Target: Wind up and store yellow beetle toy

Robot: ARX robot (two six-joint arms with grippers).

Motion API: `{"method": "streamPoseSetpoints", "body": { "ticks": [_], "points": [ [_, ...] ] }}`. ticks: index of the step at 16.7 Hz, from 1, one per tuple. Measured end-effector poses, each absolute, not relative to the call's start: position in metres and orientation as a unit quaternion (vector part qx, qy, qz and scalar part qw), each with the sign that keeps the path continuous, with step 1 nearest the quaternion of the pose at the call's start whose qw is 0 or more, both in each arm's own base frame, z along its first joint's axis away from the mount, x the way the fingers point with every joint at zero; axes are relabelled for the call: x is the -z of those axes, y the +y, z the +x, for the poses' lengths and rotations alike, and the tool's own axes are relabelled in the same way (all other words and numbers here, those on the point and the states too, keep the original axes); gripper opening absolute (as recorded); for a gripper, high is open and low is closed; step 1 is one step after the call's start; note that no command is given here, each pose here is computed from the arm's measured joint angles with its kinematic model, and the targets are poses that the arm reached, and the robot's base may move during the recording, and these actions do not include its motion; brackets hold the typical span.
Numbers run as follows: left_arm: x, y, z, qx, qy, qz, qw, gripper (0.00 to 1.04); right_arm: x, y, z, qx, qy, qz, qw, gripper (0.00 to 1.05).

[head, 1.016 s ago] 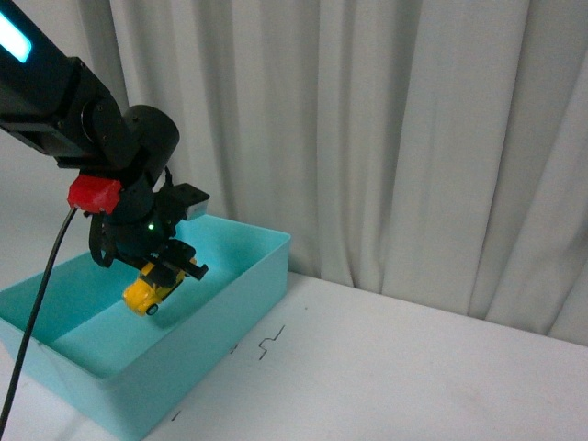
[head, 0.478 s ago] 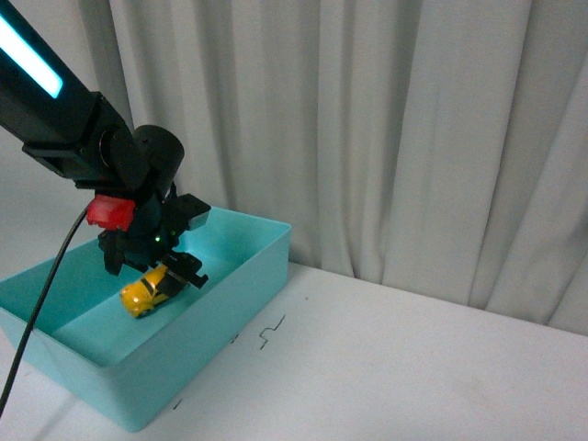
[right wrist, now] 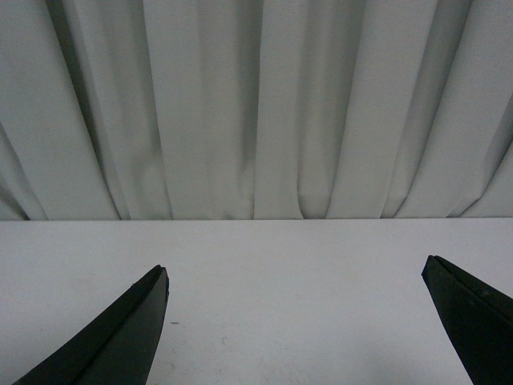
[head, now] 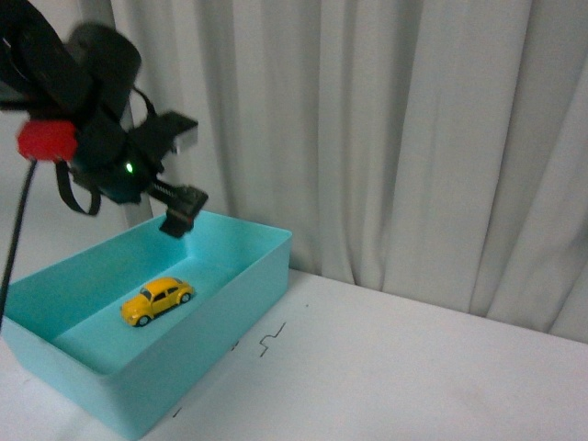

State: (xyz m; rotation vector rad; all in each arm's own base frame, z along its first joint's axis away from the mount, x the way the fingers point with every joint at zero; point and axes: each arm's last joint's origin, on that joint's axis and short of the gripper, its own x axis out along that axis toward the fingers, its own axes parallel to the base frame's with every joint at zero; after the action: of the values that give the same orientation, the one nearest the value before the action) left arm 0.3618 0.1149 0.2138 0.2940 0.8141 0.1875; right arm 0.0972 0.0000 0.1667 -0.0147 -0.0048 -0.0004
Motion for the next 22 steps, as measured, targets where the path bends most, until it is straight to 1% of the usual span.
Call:
{"method": "streamPoseSetpoints", "body": {
  "ticks": [1, 3, 4, 5, 6, 7, 8, 9, 11, 13, 18, 22],
  "points": [
    [-0.238, 0.109, 0.343, -0.089, 0.362, 0.154, 0.915, 0.98, -0.167, 0.000, 0.097, 0.000, -0.002, -0.007, 1.000, 0.98],
    [-0.267, 0.090, 0.302, -0.065, 0.328, 0.156, 0.929, 0.98, -0.167, 0.000, 0.097, 0.000, -0.002, -0.007, 1.000, 0.98],
    [-0.282, 0.078, 0.280, -0.053, 0.299, 0.159, 0.939, 0.98, -0.167, 0.000, 0.097, 0.000, -0.002, -0.007, 1.000, 0.98],
    [-0.295, 0.067, 0.262, -0.034, 0.163, 0.139, 0.976, 0.89, -0.167, 0.000, 0.097, 0.000, -0.002, -0.007, 1.000, 0.98],
    [-0.302, 0.051, 0.235, -0.013, 0.066, 0.104, 0.992, 0.78, -0.167, 0.000, 0.097, 0.000, -0.002, -0.007, 1.000, 0.98],
    [-0.300, 0.032, 0.205, 0.000, 0.016, 0.070, 0.997, 0.68, -0.167, 0.000, 0.097, 0.000, -0.002, -0.007, 1.000, 0.98],
    [-0.289, 0.018, 0.180, 0.006, 0.010, 0.041, 0.999, 0.57, -0.167, 0.000, 0.097, 0.000, -0.002, -0.007, 1.000, 0.98],
    [-0.275, 0.011, 0.164, 0.013, -0.001, 0.027, 1.000, 0.46, -0.167, 0.000, 0.097, 0.000, -0.002, -0.007, 1.000, 0.98],
    [-0.247, 0.002, 0.151, -0.004, 0.001, 0.009, 1.000, 0.19, -0.167, 0.000, 0.097, -0.001, -0.002, -0.007, 1.000, 0.98],
    [-0.227, -0.001, 0.143, 0.003, 0.006, 0.004, 1.000, 0.02, -0.167, 0.000, 0.097, 0.000, -0.002, -0.007, 1.000, 0.98],
    [-0.202, 0.000, 0.129, -0.001, 0.002, 0.002, 1.000, 0.02, -0.167, 0.000, 0.097, 0.000, -0.002, -0.007, 1.000, 0.98],
    [-0.189, 0.000, 0.121, -0.001, 0.001, 0.002, 1.000, 0.02, -0.167, 0.000, 0.097, 0.000, -0.002, -0.007, 1.000, 0.98]
  ]
}}
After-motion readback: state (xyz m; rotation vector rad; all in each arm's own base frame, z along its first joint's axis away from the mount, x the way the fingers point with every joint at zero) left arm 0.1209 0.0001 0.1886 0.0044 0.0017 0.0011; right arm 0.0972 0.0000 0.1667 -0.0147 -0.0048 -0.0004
